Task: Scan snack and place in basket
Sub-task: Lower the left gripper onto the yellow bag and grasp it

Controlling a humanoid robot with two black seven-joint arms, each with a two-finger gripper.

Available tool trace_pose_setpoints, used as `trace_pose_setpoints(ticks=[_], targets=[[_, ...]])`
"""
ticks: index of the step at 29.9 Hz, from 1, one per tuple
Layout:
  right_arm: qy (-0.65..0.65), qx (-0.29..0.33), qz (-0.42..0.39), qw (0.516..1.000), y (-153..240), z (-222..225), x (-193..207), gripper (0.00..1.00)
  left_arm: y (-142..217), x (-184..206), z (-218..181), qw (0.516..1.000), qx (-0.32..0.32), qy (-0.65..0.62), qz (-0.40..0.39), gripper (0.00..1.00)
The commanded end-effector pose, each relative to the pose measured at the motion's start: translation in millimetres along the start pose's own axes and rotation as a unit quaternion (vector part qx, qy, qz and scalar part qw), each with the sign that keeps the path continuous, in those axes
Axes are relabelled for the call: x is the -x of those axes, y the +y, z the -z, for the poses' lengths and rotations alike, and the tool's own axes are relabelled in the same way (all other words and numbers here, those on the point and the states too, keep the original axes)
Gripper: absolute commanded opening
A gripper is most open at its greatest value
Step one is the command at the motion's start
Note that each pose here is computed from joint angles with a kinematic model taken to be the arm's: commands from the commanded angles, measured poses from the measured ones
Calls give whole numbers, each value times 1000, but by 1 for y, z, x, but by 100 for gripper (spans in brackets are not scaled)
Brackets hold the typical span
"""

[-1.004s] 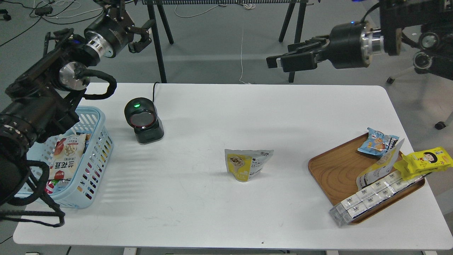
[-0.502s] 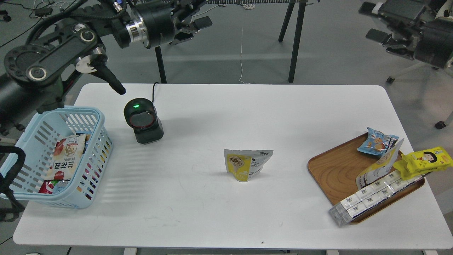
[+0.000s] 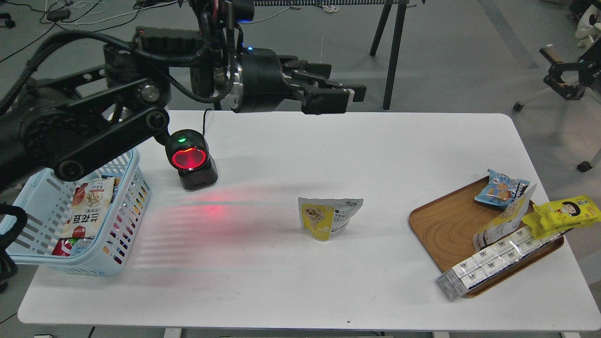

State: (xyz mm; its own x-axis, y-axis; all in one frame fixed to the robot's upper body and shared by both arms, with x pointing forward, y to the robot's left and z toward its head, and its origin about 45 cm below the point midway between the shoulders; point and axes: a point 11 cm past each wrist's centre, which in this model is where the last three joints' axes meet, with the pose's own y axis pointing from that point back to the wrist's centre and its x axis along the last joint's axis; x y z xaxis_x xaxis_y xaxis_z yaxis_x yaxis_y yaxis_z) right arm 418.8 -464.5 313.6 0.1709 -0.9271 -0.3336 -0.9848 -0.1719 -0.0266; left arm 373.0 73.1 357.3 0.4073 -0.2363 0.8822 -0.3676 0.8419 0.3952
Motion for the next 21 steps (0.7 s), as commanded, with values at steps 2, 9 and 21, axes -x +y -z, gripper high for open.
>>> trace_pose_setpoints(ticks=[2, 9, 21], targets=[[-82, -14, -59, 995, 11, -51, -24, 98, -27, 28, -18, 993, 1, -106, 57, 92], [-193, -28, -90, 977, 33, -115, -21, 99, -53, 75, -31, 941, 12, -293, 169, 87], [-224, -37, -77, 971, 30, -119, -8, 99, -63, 131, -3, 916, 6, -305, 262, 61]])
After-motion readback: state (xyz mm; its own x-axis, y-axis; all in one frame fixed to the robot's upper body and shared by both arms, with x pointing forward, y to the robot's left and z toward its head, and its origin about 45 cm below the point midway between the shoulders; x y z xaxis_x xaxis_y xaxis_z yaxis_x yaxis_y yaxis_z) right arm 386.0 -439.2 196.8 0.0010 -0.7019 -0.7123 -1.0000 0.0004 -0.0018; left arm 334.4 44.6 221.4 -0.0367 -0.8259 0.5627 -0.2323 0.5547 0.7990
